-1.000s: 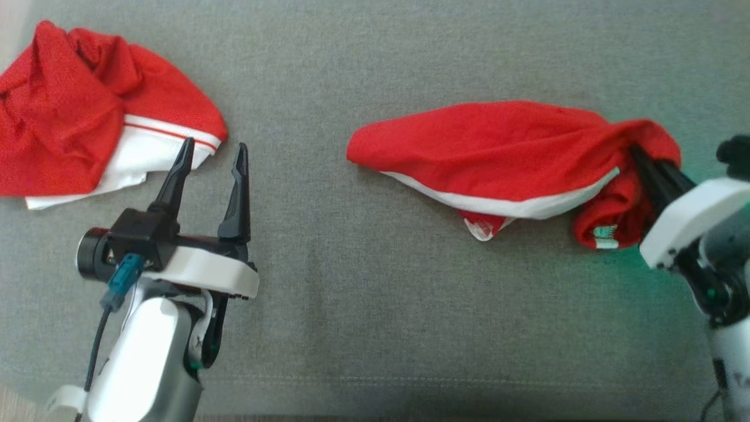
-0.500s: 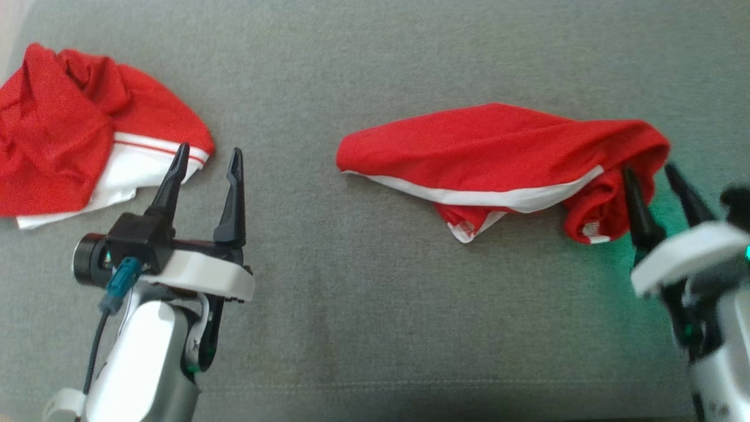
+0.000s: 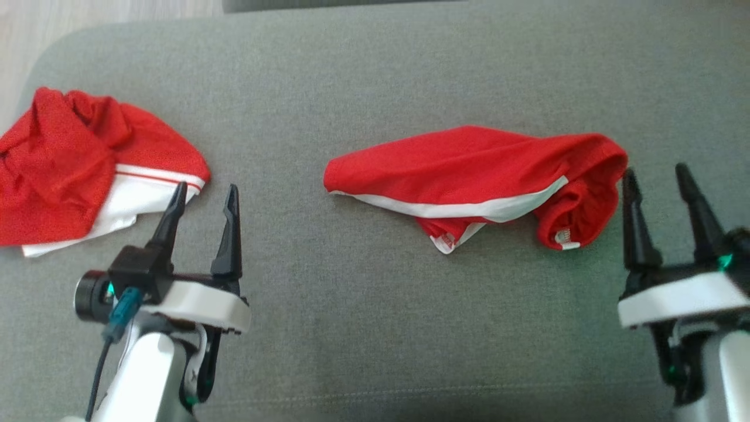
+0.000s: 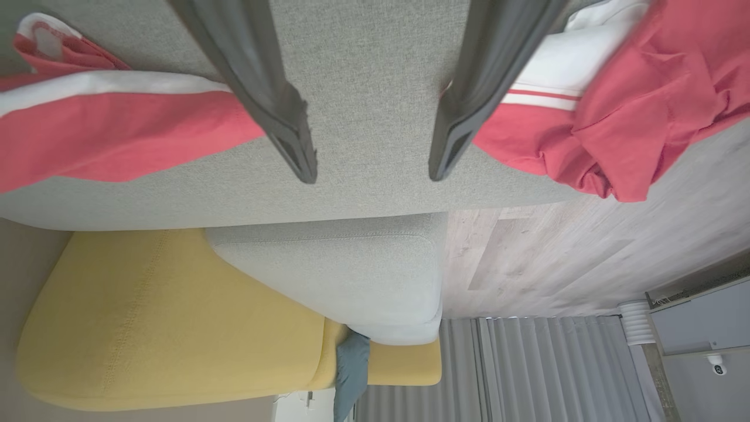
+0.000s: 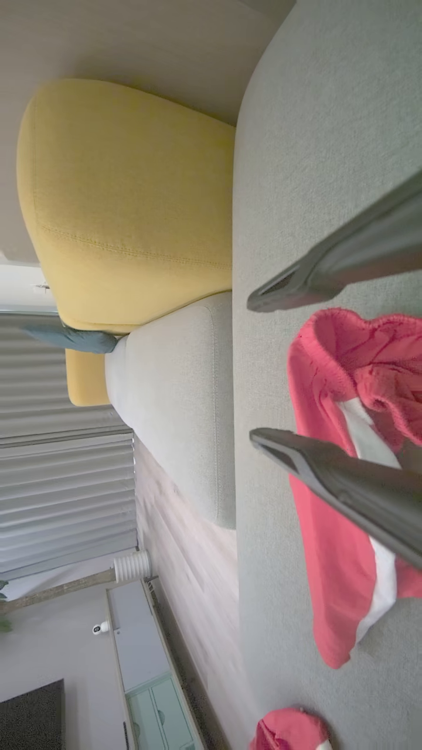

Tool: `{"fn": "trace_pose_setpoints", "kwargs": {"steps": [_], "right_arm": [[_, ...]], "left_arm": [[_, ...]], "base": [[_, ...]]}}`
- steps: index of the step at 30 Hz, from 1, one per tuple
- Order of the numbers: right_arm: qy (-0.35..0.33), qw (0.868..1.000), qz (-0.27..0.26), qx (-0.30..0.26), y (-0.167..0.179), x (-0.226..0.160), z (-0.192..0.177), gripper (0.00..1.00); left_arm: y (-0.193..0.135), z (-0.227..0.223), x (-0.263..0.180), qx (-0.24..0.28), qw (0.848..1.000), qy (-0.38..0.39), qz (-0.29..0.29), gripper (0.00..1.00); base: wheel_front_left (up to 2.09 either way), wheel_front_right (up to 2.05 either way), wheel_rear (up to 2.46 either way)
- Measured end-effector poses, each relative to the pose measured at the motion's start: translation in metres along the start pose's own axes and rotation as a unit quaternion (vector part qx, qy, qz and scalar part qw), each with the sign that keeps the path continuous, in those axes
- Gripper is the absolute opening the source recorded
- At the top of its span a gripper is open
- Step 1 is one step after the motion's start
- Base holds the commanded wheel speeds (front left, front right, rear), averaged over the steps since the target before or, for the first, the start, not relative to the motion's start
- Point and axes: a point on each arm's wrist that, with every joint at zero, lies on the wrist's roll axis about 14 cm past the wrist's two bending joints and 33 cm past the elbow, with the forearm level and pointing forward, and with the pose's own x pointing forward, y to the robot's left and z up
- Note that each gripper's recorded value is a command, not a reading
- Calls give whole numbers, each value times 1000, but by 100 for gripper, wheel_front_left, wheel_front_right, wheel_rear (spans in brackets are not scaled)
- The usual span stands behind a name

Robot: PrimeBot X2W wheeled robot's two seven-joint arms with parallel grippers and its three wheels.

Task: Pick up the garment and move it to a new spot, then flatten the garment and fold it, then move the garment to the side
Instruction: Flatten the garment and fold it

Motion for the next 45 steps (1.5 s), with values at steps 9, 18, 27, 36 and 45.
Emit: {"fn": "trace_pose_setpoints", "kwargs": {"steps": [9, 18, 27, 36, 45], "right_arm": [[5, 1000, 0, 9, 15, -23, 0, 100], [5, 1000, 2, 10, 17, -23, 3, 100], [21, 1000, 4, 14, 20, -22, -4, 100], [83, 996, 7, 29, 22, -17, -39, 100], [126, 991, 10, 37, 12, 21, -63, 100]], "left_arm": [[-1, 3, -12, 2, 1000, -1, 4, 100], [1, 4, -12, 4, 1000, -1, 7, 100], [2, 2, -12, 2, 1000, 3, 8, 100], [3, -5, -8, 2, 1000, 11, 6, 100], [4, -15, 8, 1, 1000, 18, 0, 100]], "base": [[0, 0, 0], [0, 0, 0], [0, 0, 0], [0, 0, 0], [0, 0, 0]]}}
